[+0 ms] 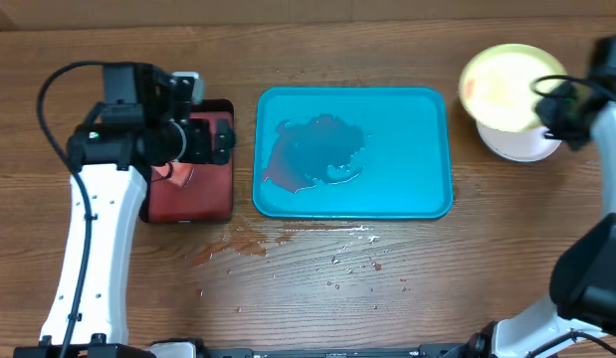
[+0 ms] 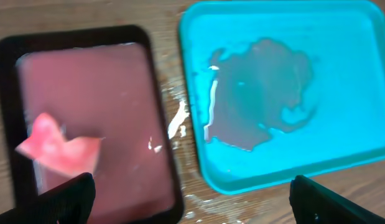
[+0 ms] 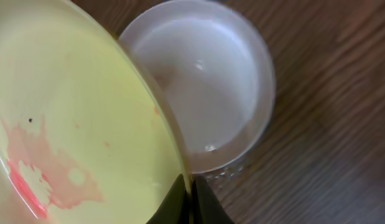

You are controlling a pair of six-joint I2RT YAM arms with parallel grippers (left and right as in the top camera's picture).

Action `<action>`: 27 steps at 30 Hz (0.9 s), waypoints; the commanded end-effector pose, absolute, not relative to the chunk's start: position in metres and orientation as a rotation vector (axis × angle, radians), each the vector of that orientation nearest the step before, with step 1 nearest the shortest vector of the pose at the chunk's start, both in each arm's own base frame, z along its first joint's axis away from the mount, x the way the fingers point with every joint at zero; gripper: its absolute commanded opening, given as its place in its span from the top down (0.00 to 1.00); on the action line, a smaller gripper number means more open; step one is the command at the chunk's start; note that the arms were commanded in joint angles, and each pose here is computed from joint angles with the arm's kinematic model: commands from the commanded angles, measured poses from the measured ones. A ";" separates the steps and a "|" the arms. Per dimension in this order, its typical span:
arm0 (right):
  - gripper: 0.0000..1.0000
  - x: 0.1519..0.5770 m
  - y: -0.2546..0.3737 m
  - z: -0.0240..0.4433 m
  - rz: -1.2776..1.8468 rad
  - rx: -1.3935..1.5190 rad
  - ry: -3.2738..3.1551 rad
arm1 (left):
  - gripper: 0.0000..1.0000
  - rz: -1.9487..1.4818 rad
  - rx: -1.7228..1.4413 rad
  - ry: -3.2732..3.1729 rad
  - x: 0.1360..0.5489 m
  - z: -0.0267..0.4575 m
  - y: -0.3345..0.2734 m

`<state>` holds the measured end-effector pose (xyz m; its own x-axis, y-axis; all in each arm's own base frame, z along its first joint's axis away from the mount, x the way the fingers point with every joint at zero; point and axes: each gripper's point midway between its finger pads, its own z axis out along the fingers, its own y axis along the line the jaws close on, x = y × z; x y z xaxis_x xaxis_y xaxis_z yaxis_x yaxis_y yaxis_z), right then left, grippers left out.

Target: Clean dirty plates on tray and stack at the side

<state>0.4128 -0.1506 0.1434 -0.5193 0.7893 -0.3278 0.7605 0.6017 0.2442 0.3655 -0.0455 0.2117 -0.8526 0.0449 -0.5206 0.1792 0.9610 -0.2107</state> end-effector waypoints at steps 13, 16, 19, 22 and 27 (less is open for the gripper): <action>0.96 0.408 -0.203 0.073 0.119 1.451 2.434 | 0.00 -0.413 0.274 2.528 0.366 0.223 -0.086; 0.41 0.412 -0.204 0.073 0.123 1.442 2.423 | 0.00 -0.413 0.274 2.529 0.366 0.223 -0.086; 0.07 0.418 -0.200 0.083 0.183 1.425 2.417 | 0.00 -0.413 0.274 2.529 0.366 0.223 -0.086; 0.06 0.427 -0.191 0.112 0.288 1.394 2.400 | 0.00 -0.414 0.274 2.532 0.365 0.222 -0.086; 0.06 0.427 -0.175 0.197 0.314 1.254 2.360 | 0.00 -0.415 0.273 2.538 0.357 0.227 -0.086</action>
